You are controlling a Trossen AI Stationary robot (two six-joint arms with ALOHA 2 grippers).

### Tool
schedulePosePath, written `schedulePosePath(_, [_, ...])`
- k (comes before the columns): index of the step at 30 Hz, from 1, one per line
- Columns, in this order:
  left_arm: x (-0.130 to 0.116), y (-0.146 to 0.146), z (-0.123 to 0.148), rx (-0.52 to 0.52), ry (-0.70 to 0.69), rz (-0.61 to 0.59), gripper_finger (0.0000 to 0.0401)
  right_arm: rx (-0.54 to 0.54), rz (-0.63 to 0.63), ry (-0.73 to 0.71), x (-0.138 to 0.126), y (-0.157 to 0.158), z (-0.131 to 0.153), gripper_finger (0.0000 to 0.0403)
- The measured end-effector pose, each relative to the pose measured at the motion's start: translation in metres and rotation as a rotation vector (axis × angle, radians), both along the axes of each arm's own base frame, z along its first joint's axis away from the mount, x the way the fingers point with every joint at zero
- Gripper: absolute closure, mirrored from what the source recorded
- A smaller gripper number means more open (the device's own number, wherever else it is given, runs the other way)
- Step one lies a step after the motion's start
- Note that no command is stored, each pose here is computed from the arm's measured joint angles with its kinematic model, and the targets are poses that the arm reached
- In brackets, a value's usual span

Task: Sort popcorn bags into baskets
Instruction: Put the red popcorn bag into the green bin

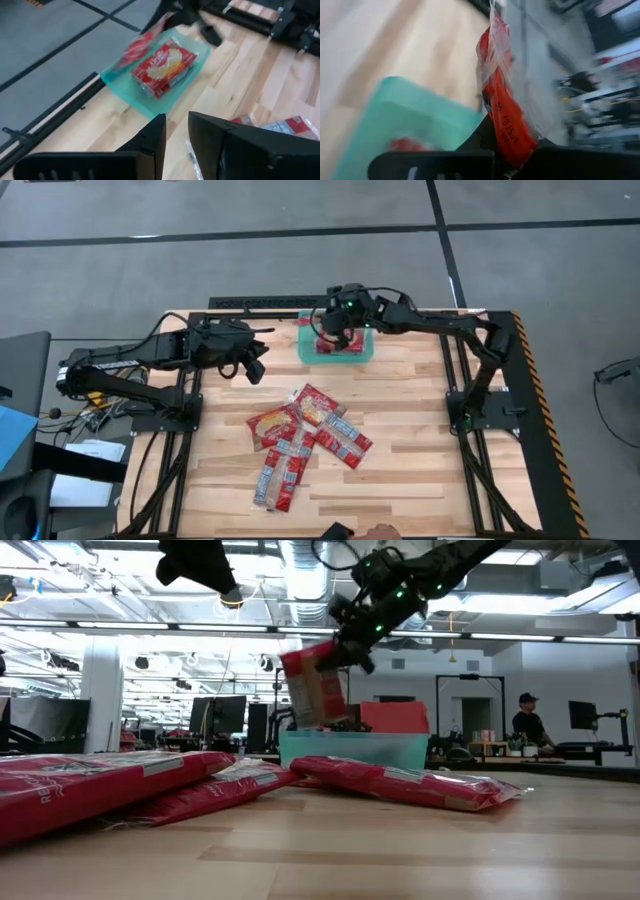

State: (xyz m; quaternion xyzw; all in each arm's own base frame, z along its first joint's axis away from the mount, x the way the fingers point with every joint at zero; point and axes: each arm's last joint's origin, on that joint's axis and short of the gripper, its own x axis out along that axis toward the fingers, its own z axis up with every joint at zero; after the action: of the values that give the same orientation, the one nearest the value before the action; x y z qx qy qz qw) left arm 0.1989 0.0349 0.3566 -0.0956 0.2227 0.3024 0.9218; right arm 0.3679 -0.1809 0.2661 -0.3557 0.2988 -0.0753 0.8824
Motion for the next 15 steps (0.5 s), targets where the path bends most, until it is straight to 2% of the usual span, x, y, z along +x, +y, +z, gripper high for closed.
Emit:
schedulePosePath(7, [0.0, 0.0, 0.0, 0.007, -0.002, 0.013, 0.033, 0.002, -0.004, 0.013, 0.002, -0.009, -0.012, 0.0367])
schedulePosePath(15, [-0.001, 0.001, 0.001, 0.025, 0.001, 0.041, 0.033, 0.021, 0.011, -0.014, -0.003, -0.02, -0.01, 0.037])
